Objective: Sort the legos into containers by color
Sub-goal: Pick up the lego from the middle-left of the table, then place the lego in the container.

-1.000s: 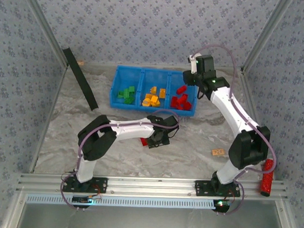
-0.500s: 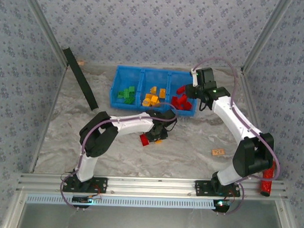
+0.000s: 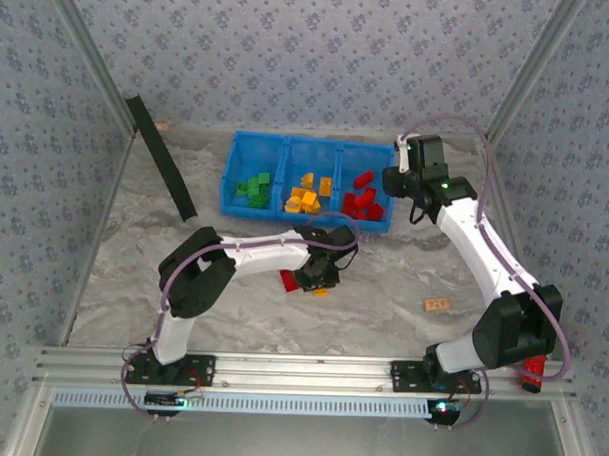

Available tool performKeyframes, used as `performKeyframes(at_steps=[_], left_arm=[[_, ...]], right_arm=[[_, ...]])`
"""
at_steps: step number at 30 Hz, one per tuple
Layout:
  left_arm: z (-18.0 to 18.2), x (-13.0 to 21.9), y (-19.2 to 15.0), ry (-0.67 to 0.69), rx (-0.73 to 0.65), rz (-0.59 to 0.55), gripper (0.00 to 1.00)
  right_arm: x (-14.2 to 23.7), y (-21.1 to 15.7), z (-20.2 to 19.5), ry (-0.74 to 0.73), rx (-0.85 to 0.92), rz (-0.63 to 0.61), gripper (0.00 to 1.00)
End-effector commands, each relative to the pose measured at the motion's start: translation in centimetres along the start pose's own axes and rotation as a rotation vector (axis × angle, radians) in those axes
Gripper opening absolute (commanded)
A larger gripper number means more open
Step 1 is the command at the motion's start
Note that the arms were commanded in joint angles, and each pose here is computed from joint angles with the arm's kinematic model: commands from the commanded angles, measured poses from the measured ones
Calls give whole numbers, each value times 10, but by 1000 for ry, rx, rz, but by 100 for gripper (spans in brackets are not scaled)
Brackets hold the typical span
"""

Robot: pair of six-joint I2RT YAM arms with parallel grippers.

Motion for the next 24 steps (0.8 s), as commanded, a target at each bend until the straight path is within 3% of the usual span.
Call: performKeyframes(at_steps=[1,7,15,19,24], left_arm=[[6,28,-8,-19,-31,16,25],[16,94,35,-82,-35,-161,25],[48,161,122,-114,17,-437,25],[56,176,165,-57,25,-566,25],[62,157,210,-34,65,-604,25]], right_arm=[[8,-16,-1,23,-33,54,46],[-1,-71,16,144,-48,188,47],[-6,-139,67,343,120,314,56],[-6,-162,92,417,232,342,61],[-17,-189,112,424,382,383,64]])
Point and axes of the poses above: each hand's point on the last joint's axis, 136 mm out from that joint toward the fingers, its own x axis back along the fingers, its own z axis along the line the jaws close on, y = z × x, the point moved 3 cm from there along x, back along the fingers, and after that the axes turned 15 degrees about -x, right-handed, at the moved point
